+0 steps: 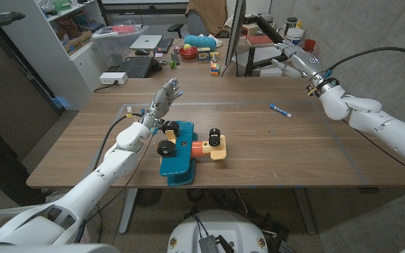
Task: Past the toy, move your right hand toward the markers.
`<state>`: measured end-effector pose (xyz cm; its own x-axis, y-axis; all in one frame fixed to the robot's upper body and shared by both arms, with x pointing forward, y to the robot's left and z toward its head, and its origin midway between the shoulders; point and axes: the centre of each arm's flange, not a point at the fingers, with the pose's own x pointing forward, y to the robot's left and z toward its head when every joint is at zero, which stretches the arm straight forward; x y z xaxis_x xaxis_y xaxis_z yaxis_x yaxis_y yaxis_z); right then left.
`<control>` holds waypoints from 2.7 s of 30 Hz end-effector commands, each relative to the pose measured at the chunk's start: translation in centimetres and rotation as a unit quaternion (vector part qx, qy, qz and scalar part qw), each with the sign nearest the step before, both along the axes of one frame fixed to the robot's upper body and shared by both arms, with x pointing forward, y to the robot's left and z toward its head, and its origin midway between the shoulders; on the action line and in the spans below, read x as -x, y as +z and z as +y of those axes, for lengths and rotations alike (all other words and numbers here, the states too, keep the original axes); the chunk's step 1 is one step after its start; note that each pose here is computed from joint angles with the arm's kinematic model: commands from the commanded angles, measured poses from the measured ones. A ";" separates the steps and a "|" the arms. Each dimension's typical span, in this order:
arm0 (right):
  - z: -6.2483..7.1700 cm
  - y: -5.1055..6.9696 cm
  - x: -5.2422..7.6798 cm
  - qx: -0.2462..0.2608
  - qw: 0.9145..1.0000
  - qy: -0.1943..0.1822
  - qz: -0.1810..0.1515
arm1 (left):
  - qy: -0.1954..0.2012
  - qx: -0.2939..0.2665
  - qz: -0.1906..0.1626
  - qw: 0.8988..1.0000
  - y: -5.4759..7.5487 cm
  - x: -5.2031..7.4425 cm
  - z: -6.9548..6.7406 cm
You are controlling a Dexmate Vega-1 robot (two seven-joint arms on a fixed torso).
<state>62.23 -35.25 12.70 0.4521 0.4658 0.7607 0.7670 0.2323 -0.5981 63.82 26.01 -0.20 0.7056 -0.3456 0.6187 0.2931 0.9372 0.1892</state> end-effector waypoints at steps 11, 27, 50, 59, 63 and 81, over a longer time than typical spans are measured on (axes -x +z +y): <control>0.1 -0.2 -1.3 0.018 0.999 -0.031 0.023 | -0.005 -0.003 -0.006 1.000 0.1 0.3 -0.3; -0.5 -1.1 -1.9 0.027 0.998 -0.043 0.035 | -0.013 -0.005 -0.008 1.000 0.4 0.0 -0.6; 0.1 -1.9 -2.7 0.039 0.997 -0.052 0.046 | -0.010 -0.009 -0.002 1.000 0.2 0.2 -0.2; 0.2 -2.3 -3.1 0.046 0.996 -0.059 0.052 | -0.008 -0.013 0.002 1.000 0.2 0.2 0.0; 0.2 -2.4 -3.2 0.050 0.996 -0.062 0.052 | -0.007 -0.013 0.004 1.000 0.1 0.2 0.1; 0.0 -3.0 -3.9 0.058 0.993 -0.077 0.066 | -0.009 -0.013 0.003 1.000 0.0 0.4 0.2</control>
